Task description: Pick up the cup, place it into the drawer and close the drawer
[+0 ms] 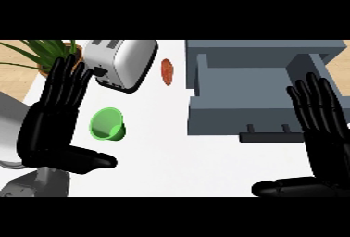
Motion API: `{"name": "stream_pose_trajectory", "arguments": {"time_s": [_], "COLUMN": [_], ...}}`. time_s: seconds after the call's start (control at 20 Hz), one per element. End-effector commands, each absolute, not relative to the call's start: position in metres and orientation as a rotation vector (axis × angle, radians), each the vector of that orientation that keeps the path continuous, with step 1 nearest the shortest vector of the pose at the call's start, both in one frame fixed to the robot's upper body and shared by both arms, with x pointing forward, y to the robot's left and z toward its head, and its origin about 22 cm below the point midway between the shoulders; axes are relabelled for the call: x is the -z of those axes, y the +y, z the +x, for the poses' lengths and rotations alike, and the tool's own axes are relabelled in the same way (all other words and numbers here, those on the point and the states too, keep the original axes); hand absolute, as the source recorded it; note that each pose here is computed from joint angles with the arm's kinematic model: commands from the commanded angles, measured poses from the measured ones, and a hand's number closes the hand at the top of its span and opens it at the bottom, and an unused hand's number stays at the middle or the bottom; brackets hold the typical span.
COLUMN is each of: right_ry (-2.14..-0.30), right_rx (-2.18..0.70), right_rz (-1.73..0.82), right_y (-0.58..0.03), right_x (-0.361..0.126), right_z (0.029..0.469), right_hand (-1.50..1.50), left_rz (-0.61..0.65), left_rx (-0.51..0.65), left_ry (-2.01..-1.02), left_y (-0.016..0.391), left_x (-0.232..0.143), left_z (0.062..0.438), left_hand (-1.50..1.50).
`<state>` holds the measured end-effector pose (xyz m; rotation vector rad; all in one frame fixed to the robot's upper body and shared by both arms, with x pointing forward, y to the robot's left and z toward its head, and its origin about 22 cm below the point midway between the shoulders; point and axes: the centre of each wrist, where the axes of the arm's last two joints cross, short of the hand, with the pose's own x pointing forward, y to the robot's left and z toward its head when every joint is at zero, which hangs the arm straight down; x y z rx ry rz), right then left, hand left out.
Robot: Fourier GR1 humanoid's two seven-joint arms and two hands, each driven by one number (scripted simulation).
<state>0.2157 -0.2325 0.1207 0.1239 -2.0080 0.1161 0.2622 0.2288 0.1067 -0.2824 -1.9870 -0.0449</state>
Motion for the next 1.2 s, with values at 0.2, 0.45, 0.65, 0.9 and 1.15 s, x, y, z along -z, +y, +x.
{"name": "stream_pose_trajectory", "arguments": {"time_s": [0.2,0.45,0.65,0.9,1.15], "right_ry": [-2.008,-2.006,-2.013,-2.017,-2.039], "right_rx": [-0.094,-0.13,-0.114,-0.115,-0.115], "right_rz": [0.129,0.159,0.119,0.127,0.119], "right_y": [-0.219,-0.224,-0.218,-0.233,-0.224], "right_x": [-0.135,-0.111,-0.124,-0.128,-0.141], "right_z": [0.221,0.227,0.233,0.226,0.231], "right_hand": [-1.5,-1.5,-1.5,-1.5,-1.5], "left_rz": [-0.308,-0.298,-0.243,-0.22,-0.2], "left_rx": [0.016,0.032,0.017,-0.009,-0.016], "left_ry": [-1.969,-1.95,-1.943,-1.908,-1.835], "left_y": [0.233,0.233,0.227,0.259,0.229], "left_x": [-0.107,-0.101,-0.076,-0.073,-0.073], "left_z": [0.275,0.279,0.277,0.271,0.263], "left_hand": [-1.5,-1.5,-1.5,-1.5,-1.5]}}
